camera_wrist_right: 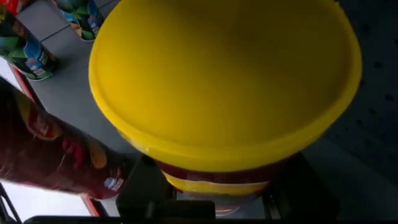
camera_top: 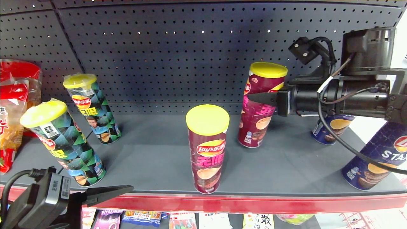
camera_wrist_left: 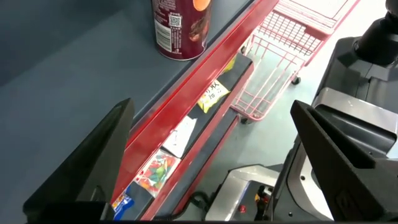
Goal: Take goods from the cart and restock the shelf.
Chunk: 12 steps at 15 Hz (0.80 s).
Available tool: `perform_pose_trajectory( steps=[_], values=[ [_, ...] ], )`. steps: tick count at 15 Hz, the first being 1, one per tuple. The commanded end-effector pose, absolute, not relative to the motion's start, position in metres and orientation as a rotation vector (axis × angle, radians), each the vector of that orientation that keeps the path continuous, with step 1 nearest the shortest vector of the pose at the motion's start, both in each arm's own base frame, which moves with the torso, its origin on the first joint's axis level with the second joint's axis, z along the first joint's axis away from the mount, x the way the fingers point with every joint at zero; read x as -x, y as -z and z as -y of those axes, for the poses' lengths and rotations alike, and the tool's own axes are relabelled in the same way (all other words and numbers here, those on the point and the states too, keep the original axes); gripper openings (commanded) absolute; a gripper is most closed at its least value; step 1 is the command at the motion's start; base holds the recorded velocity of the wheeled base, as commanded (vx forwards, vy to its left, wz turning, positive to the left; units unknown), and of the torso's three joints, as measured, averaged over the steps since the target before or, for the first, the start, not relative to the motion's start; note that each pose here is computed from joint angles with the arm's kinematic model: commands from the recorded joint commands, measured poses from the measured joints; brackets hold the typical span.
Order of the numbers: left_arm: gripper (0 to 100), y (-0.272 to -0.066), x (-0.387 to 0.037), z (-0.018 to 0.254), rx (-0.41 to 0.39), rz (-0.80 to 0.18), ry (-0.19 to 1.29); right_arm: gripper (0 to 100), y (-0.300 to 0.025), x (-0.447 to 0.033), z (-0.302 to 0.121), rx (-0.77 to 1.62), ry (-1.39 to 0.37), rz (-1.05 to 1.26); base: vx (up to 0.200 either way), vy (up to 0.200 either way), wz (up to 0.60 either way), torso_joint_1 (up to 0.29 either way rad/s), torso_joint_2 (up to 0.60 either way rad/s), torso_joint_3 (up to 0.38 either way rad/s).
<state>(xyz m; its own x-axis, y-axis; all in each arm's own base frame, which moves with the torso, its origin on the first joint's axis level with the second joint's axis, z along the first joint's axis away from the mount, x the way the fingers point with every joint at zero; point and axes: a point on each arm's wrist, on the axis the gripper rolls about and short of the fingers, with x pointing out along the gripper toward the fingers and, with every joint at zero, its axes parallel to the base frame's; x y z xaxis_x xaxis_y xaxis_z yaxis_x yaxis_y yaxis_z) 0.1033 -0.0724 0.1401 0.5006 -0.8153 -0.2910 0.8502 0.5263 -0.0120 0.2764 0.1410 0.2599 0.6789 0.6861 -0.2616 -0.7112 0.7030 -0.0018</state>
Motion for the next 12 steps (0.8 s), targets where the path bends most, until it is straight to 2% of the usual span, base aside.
perform_pose_trajectory(
  steps=[1, 12],
  values=[
    [100, -0.14, -0.104, 0.072, -0.141, -0.278, 1.003, 0, -0.255, -0.293, -0.157, 0.105, -0.808, -0.258, 0.0, 0.0, 0.0, 0.0, 0.0, 0.0],
    [100, -0.138, -0.1, 0.069, -0.145, -0.275, 0.975, 0, -0.239, -0.32, -0.195, 0.092, -0.888, -0.231, 0.0, 0.0, 0.0, 0.0, 0.0, 0.0]
  ],
)
